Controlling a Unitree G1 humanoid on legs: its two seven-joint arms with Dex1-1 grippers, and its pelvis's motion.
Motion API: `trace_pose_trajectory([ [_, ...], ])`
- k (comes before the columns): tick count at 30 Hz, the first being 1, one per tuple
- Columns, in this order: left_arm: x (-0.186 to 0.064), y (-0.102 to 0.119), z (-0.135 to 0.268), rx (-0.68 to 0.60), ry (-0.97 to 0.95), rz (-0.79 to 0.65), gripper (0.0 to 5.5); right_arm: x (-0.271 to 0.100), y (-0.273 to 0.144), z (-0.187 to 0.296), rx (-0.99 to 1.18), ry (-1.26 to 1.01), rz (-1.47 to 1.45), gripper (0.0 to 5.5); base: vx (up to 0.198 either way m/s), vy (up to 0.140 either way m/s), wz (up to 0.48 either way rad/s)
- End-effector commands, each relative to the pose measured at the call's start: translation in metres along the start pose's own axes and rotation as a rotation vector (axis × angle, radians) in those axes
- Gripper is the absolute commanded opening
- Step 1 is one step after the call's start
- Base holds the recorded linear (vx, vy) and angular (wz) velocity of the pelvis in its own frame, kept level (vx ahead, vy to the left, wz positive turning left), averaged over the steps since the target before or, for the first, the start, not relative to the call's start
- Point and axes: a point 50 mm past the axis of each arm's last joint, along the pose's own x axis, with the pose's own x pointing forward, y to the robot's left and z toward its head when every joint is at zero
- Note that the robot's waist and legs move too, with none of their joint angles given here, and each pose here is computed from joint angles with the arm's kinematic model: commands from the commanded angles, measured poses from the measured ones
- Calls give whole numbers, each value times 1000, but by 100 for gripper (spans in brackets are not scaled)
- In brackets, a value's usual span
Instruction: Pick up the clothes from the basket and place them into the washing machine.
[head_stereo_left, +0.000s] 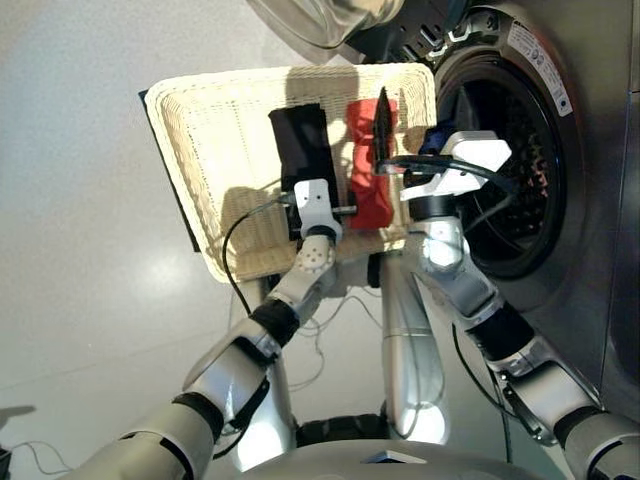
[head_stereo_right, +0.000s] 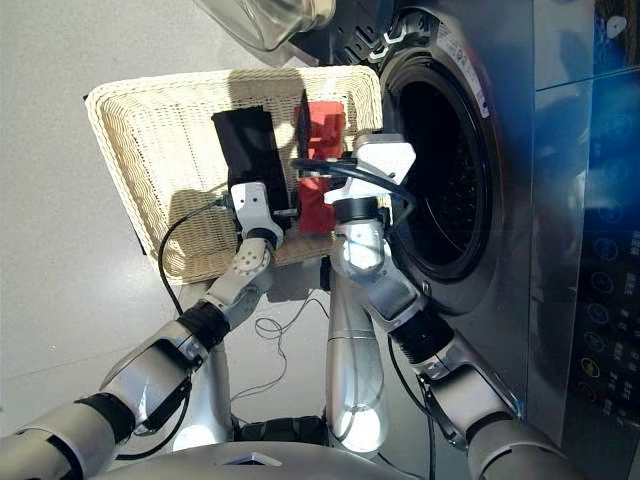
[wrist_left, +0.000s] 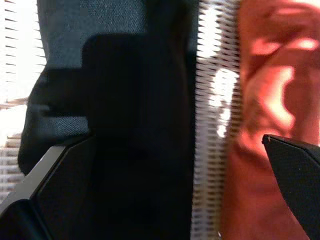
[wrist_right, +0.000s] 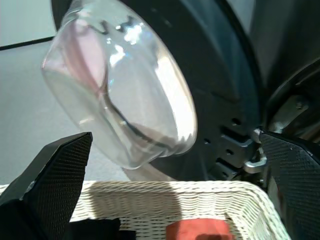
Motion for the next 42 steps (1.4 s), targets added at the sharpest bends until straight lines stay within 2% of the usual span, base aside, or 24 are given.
trace_pose_trajectory([
  [1,1,-34,-1,-51,48,-38,550,9,15,28,125,-121,49,550,0,0,0],
  [9,10,-30,3,-94,88,24,550,9,27,32,187,-123,93,550,0,0,0],
  [17,22,-6,3,-39,134,139,550,8,30,32,221,-113,118,550,0,0,0],
  [18,23,-5,3,-32,139,144,395,8,31,32,226,-112,119,550,0,0,0],
  [19,23,-3,2,-32,147,151,179,8,31,32,230,-111,119,550,0,0,0],
  [20,24,-1,2,-28,153,158,67,8,31,32,229,-109,120,550,0,0,0],
  [21,24,0,2,-26,158,161,0,8,31,31,230,-107,121,550,0,0,0],
  [31,19,-7,-2,-36,153,141,0,7,20,26,215,-80,75,550,-21,0,-20],
  [33,16,-15,0,-46,119,105,0,6,13,23,198,-68,52,550,47,4,4],
  [38,3,-24,13,-9,-32,3,0,4,-6,19,146,-37,19,550,18,0,1],
  [41,-14,-16,24,37,-164,-70,0,0,-22,19,102,-22,4,550,0,0,0],
  [42,-19,-10,28,101,-210,-92,0,-1,-27,18,89,-13,-4,550,0,0,0],
])
